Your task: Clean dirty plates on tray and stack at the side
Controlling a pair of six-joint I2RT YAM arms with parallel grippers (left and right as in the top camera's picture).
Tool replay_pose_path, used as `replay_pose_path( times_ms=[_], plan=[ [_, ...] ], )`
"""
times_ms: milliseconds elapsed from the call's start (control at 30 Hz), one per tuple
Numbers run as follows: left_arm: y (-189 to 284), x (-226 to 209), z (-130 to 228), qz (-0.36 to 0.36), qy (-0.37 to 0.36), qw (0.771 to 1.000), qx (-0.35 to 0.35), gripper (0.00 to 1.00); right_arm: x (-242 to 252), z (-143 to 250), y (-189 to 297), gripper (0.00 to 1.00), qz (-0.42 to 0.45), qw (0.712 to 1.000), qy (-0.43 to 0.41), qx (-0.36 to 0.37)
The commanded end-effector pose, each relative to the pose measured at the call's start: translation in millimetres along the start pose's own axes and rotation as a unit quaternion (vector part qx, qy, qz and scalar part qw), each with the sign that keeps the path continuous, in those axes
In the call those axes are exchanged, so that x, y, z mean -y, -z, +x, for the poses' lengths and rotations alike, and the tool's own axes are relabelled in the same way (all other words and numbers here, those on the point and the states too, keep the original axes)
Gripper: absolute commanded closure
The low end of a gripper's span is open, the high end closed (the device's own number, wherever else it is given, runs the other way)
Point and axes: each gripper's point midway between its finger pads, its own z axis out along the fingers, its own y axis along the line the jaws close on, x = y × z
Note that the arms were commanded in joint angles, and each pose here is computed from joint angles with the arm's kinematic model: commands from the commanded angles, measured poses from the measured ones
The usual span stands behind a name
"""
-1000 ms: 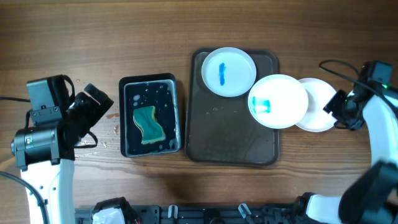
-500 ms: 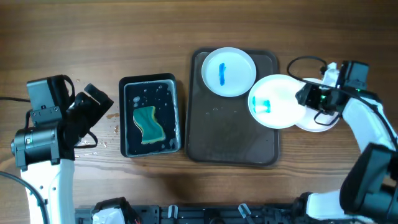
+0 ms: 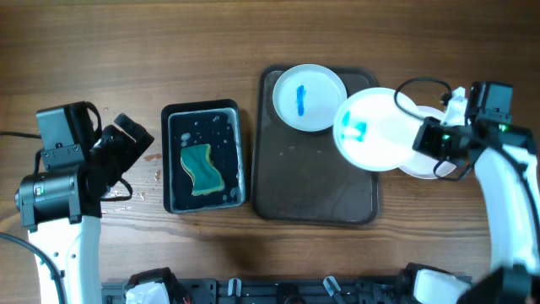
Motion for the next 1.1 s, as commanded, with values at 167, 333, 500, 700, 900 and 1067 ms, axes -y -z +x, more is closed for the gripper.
replay_pose_path(
  times_ms=[167,333,500,700,900,1067],
  plan=[
    [4.2,2.2,-5.3,0.005,0.0,1.0,0.009,0.0,-86.0,84.7,-42.4,0.96,-0.015,0.993,0.073,-0.086],
    [4.2,2.4,-5.6,0.005,0.0,1.0,0.009,0.0,-77.2,113.3,-94.7,0.96,0.042,0.993,0.035,-0.1],
    [4.4,5.6,-9.8,0.012,0.0,1.0,0.018,0.0,-57.2,95.6,-106.4,0.68,0.085,0.992,0.058,-0.073],
    [5.2,19.3,-1.9,0.051,-0.002,0.999,-0.007,0.0,-80.0,44.1,-57.4,0.65,0.023,0.993,0.114,-0.024],
    [-10.7,28.0,36.2,0.052,-0.043,0.993,-0.092,0.1,-121.2,17.1,25.5,0.57,-0.061,0.979,0.183,0.067],
    [-70.4,5.6,91.9,-0.05,-0.107,0.976,-0.184,0.26,-119.1,23.1,37.1,0.51,-0.067,0.989,0.117,0.066]
  ],
)
